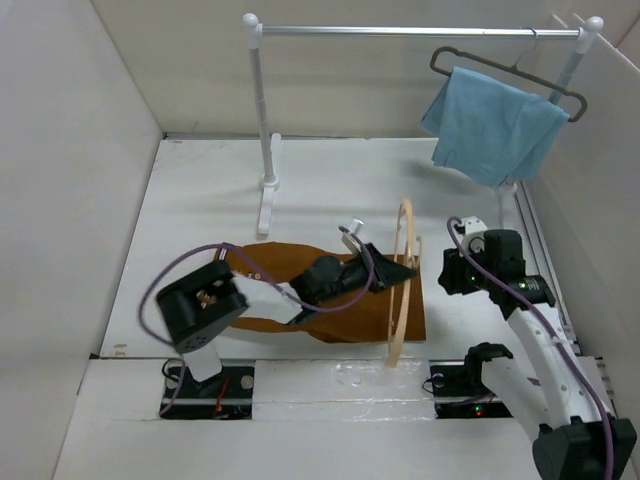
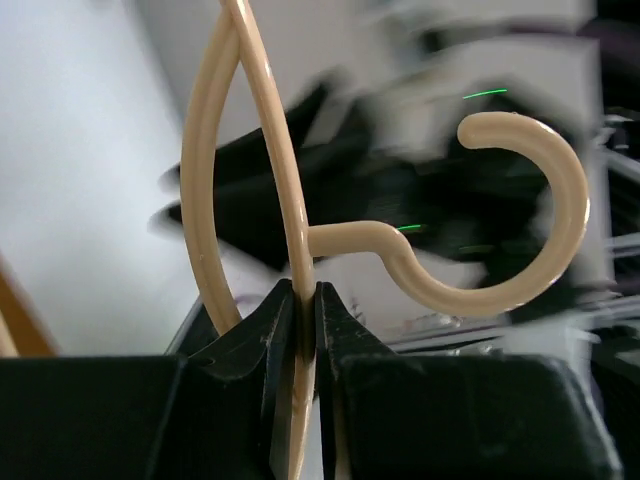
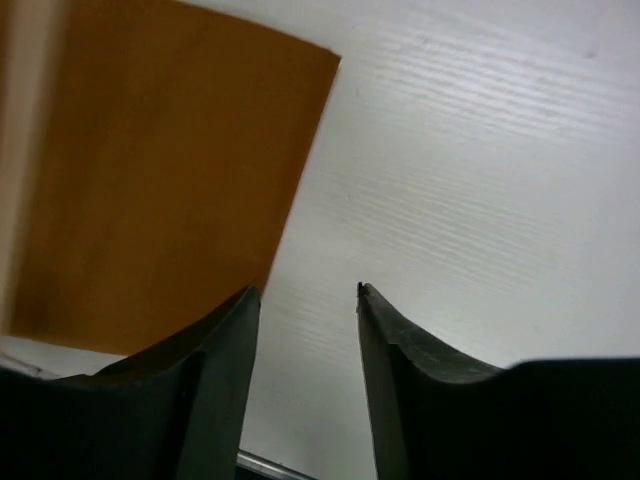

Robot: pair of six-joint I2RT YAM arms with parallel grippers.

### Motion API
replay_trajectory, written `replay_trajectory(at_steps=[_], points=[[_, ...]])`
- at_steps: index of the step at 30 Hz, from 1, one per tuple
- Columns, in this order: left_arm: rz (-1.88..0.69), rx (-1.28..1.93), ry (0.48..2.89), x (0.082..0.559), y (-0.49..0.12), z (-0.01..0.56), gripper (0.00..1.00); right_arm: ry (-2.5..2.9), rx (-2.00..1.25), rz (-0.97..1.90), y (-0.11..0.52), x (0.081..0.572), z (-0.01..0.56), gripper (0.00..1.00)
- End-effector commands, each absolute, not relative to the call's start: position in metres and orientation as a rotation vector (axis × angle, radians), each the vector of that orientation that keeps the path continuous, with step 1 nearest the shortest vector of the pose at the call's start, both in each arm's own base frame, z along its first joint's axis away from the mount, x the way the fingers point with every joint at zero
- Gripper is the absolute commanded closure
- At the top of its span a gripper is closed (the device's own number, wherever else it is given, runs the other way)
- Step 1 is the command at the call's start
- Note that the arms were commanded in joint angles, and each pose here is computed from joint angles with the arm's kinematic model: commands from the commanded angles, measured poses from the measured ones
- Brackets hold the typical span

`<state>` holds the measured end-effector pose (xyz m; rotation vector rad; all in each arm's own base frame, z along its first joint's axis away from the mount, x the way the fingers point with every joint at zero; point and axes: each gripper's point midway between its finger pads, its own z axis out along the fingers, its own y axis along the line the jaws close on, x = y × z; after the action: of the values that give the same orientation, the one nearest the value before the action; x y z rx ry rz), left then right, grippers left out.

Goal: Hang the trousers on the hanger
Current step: Place trousers on hanger

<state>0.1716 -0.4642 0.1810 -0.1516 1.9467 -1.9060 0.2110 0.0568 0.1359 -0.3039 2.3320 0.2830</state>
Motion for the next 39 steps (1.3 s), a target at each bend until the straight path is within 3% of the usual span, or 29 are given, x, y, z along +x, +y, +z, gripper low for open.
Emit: replay_trajectory(at_steps=[1,6,12,13,15,17,18,24,30,33,35,39], points=[[-1.899,-0.024,1.457,0.193,-0.407,0.316,1.00,2.223,-0.324,0.391,0.075,0.236,0.139,0.50],[-1.774,0.007,1.398,0.215,-0.358,0.355,1.00,2.300,-0.361,0.600,0.109,0.246,0.085,0.41],[-1.729,0.063,1.387,0.216,-0.337,0.376,1.00,2.364,-0.255,0.673,0.134,0.242,0.046,0.41],[-1.738,0.085,1.396,0.214,-0.337,0.375,1.00,2.405,-0.213,0.714,0.142,0.237,0.035,0.44],[-1.726,0.082,1.413,0.221,-0.330,0.373,1.00,2.337,-0.216,0.805,0.161,0.249,0.035,0.64],[-1.692,0.087,1.465,0.225,-0.326,0.365,1.00,2.312,-0.190,0.903,0.191,0.258,0.031,0.94],[-1.656,0.084,1.454,0.231,-0.317,0.369,1.00,2.292,-0.145,0.936,0.205,0.270,0.039,0.99],[-1.550,0.075,1.486,0.253,-0.285,0.372,1.00,2.150,-0.012,1.074,0.278,0.344,0.067,1.00],[-1.592,0.078,1.513,0.254,-0.294,0.362,1.00,2.164,0.181,1.027,0.259,0.361,0.061,1.00],[-1.649,0.050,1.533,0.251,-0.307,0.347,1.00,2.253,0.106,0.851,0.239,0.343,0.060,0.99],[-1.722,0.021,1.505,0.250,-0.309,0.347,1.00,2.274,0.101,0.800,0.226,0.321,0.065,0.90],[-1.791,-0.006,1.498,0.243,-0.320,0.336,1.00,2.277,0.031,0.751,0.210,0.298,0.084,0.50]])
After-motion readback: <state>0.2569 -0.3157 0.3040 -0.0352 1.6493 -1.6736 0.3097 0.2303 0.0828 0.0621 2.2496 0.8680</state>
